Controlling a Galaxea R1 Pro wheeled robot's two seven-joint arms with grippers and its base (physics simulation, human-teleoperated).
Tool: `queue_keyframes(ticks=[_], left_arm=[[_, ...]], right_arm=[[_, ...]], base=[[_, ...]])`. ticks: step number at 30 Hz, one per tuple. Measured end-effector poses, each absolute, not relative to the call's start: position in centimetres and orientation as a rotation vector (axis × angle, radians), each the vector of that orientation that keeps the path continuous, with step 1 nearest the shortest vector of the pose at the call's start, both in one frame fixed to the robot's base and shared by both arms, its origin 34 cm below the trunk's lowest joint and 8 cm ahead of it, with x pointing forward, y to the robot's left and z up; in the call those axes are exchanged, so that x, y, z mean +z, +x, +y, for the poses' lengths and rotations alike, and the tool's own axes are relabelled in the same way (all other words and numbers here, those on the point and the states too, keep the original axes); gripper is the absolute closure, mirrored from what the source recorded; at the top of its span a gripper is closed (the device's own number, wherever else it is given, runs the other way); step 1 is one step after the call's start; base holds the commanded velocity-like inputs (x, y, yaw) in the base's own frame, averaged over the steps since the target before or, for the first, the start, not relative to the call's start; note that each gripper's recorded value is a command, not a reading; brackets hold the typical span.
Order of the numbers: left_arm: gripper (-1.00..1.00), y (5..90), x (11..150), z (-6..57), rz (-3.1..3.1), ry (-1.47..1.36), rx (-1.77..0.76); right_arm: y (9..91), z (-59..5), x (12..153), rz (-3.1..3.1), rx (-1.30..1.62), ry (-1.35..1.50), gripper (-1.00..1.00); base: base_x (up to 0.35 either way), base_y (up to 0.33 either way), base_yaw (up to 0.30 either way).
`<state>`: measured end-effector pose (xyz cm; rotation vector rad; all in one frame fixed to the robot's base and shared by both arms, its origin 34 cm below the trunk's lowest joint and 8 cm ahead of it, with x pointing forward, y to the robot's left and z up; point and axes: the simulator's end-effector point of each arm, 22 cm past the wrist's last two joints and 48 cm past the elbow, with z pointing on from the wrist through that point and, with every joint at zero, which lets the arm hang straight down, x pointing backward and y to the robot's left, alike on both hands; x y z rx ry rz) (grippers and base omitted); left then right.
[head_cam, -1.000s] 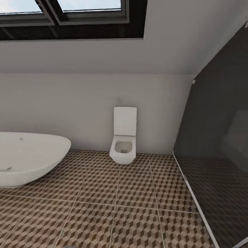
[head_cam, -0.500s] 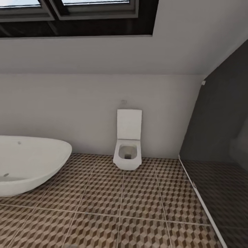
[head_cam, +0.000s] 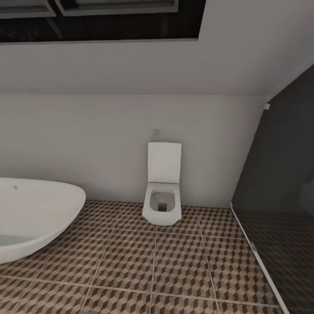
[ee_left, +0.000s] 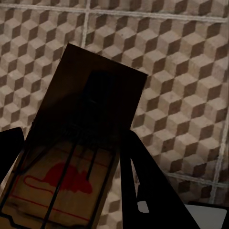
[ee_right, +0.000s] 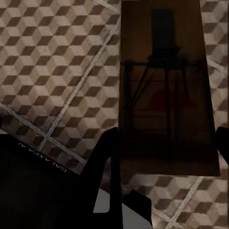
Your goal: Take the four mousetraps from the cabinet in the bathroom and place them on the bathroom floor. Make sure all four end up on the same floor surface, and ensure that at least two of them are either under or directly next to the same bathroom sink.
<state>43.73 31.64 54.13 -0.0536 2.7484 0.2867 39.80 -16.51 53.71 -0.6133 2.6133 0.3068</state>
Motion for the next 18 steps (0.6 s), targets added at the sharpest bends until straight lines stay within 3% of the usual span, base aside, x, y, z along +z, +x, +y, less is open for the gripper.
queue_keyframes(ticks=[18], left_arm=[[1.0,43.73,54.13,31.64,2.748,-0.054,0.287]], right_arm=[[39.79,-16.55,53.7,2.614,0.306,-0.613,1.0]], base=[[0.332,0.0,0.0]])
